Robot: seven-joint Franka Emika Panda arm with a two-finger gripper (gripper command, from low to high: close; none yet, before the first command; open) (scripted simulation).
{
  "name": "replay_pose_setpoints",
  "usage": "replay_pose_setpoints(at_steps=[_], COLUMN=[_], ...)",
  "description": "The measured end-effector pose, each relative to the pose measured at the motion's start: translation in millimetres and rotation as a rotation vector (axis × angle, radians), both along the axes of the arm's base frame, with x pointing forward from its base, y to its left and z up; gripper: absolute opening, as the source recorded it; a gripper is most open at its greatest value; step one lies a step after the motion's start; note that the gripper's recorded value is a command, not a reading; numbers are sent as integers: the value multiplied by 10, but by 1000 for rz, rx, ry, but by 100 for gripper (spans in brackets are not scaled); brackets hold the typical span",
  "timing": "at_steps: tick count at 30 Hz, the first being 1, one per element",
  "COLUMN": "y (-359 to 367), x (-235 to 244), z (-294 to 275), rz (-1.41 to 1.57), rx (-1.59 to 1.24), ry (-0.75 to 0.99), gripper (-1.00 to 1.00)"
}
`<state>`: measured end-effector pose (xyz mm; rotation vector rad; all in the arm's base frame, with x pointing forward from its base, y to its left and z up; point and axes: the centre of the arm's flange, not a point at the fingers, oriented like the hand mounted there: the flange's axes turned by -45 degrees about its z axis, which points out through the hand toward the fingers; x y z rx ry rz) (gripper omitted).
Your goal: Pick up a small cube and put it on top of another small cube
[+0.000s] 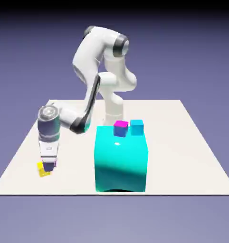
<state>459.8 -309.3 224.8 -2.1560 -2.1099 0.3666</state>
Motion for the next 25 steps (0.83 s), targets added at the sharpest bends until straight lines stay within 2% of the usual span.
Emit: replay_pose_setpoints(at_steps=[7, 14, 18, 19, 21, 25], y=[-704, -467, -449, -443, -443, -466], x=[-747, -636, -609, -619, -618, -621], z=[154, 287, -287, -411, -411, 185], rz=[-420, -584, -583, -584, -584, -583], rx=[17, 79, 78, 79, 79, 78], ry=[-153, -283, -284, -283, -284, -286], gripper=[-100, -100, -100, 100, 100, 100])
